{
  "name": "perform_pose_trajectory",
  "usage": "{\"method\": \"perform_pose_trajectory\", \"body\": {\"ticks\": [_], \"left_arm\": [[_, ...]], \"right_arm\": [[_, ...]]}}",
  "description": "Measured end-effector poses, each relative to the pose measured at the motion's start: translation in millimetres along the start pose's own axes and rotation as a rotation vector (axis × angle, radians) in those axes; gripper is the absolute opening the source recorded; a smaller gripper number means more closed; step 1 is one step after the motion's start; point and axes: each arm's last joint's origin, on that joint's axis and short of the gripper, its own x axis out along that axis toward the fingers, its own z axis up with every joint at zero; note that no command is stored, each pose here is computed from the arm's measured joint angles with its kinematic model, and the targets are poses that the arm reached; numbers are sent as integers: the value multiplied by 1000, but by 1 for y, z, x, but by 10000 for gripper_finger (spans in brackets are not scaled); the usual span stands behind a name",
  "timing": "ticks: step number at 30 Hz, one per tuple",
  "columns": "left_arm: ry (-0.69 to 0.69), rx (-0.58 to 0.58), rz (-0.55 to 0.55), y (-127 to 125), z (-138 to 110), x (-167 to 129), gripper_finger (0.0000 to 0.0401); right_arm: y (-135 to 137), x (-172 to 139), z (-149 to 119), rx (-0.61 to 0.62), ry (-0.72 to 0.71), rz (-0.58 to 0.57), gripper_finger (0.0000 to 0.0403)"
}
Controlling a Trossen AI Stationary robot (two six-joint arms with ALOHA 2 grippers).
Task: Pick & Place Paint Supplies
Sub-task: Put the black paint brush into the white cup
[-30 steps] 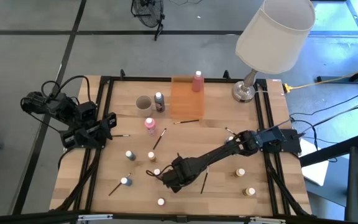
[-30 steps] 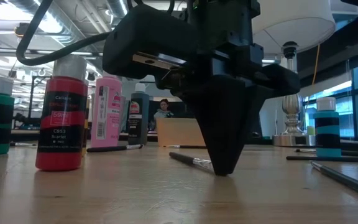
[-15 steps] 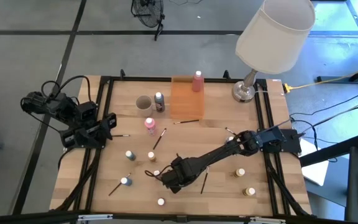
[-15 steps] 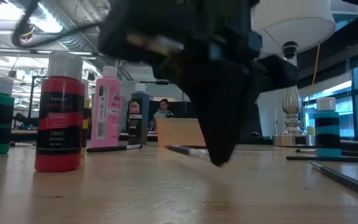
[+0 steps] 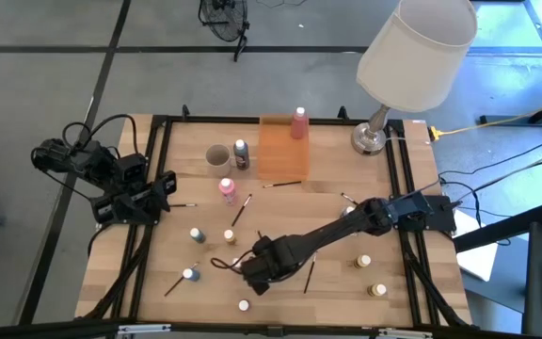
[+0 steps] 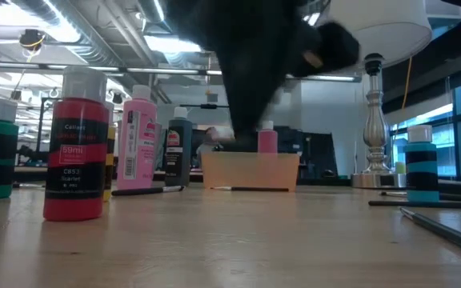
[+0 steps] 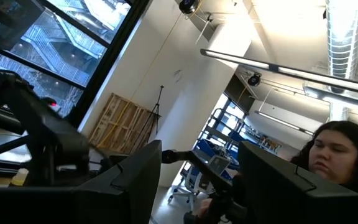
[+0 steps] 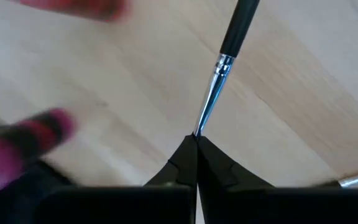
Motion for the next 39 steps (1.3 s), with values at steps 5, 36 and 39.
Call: {"method": "perform_pose_trajectory", "body": {"ticks": [5,36,39], "left_arm": [[0,0,0,0,0,0,210],[-63,541,121,-28,58,35,210],[76,641,274,-35,76,43,210]], "right_arm": [[-1,-24,-2,-24,-37,33,0],[-8,-239,33,-418,-607,1025,0],[-13,-248,37,-457,-607,1070,0]]}}
